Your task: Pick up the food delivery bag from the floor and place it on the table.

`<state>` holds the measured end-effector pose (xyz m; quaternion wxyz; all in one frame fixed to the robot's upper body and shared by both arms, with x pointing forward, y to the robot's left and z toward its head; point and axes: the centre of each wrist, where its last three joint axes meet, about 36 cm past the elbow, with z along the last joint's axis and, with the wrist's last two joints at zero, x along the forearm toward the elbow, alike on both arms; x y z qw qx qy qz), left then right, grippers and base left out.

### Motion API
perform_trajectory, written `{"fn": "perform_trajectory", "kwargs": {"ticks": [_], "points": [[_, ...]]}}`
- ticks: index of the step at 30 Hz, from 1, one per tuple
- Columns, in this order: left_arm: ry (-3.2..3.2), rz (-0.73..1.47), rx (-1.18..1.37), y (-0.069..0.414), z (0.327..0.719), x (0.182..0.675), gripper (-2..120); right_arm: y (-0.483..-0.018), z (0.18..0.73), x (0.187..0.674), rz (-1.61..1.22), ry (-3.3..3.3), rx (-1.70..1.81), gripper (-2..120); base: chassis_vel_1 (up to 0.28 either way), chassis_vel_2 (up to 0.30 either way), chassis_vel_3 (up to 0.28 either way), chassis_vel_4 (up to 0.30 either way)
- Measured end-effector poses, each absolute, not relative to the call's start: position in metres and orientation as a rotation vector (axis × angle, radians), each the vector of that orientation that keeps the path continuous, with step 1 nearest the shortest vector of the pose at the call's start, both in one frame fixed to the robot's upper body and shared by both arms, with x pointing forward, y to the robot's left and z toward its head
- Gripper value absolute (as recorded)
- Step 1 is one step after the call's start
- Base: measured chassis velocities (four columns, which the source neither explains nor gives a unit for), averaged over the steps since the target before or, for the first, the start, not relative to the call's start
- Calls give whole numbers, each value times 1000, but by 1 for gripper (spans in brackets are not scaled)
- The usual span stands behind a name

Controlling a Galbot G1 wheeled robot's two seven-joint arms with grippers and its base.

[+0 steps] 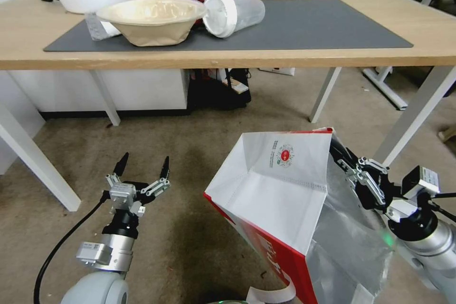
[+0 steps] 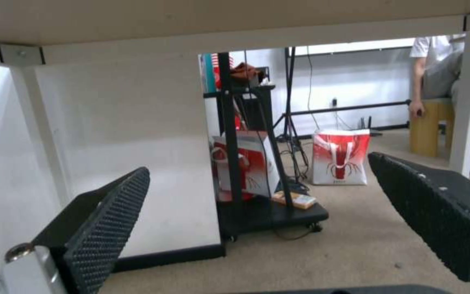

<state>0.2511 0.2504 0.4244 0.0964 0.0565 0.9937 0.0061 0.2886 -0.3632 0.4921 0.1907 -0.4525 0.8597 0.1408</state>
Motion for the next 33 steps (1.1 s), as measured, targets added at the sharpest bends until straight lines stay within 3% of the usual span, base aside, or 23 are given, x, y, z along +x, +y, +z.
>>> {"fn": "perform_trajectory", "kwargs": {"ticks": [33], "points": [[2934,30,197,251,433,245,100,-365,497,287,417,2363,-1340,0,0,0,0,0]]}}
